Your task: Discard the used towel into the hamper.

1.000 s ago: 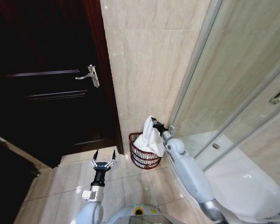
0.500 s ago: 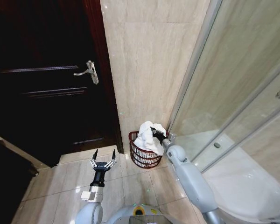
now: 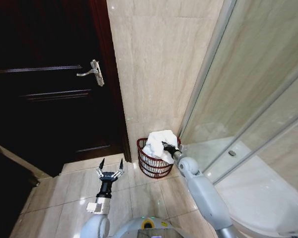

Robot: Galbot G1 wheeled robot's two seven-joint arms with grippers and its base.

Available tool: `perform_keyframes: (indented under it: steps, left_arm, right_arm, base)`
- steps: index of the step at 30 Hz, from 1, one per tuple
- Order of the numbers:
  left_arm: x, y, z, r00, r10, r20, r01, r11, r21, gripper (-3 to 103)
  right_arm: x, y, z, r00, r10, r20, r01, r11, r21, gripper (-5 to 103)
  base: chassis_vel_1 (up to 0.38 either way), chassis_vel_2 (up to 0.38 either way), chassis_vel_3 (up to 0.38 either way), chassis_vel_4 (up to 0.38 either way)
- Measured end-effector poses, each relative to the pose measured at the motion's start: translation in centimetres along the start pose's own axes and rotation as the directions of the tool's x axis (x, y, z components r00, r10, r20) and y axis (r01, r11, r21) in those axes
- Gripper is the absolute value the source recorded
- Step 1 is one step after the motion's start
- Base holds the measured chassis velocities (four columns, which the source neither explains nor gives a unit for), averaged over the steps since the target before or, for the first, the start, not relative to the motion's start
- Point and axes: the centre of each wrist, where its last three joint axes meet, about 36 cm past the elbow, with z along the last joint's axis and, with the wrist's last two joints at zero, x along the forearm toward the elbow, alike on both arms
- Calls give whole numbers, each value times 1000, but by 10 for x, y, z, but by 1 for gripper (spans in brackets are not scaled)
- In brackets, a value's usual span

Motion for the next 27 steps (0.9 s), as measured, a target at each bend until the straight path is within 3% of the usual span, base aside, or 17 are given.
perform_keyframes:
  steps: [9, 11, 14, 21, 23, 26, 27]
  left_arm:
    - [1, 0, -1, 1000, -6, 4, 6, 1000, -1, 100]
    - [1, 0, -1, 1000, -11, 7, 11, 1000, -2, 100]
    - [1, 0, -3, 1000, -14, 11, 14, 1000, -3, 100]
    - [3, 2, -10, 1000, -23, 20, 23, 1000, -6, 100]
    - [3, 2, -10, 999, -25, 20, 25, 1000, -6, 100]
    - [3, 3, -10, 999, -37, 19, 37, 999, -6, 100]
    - [3, 3, -10, 999, -37, 19, 37, 999, -6, 100]
  right_arm:
    - [-1, -1, 6, 998, 8, -67, -8, 1000, 6, -2]
    - [0, -2, 5, 996, 12, -86, -11, 1000, 11, 1]
    - [-4, 0, 0, 992, 20, -125, -19, 1000, 14, 16]
    - [-23, 6, -13, 968, 36, -247, -33, 999, 14, 38]
    - [-26, 7, -12, 966, 41, -255, -38, 999, 15, 44]
    - [-33, 9, -4, 958, 57, -279, -56, 998, 14, 60]
    - [-33, 9, -4, 958, 57, -279, -56, 998, 14, 60]
  base:
    - [0, 0, 0, 0]
    - [0, 0, 0, 0]
    - [0, 0, 0, 0]
    - [0, 0, 0, 0]
    - [0, 0, 0, 0]
    - [0, 0, 0, 0]
    - [0, 0, 0, 0]
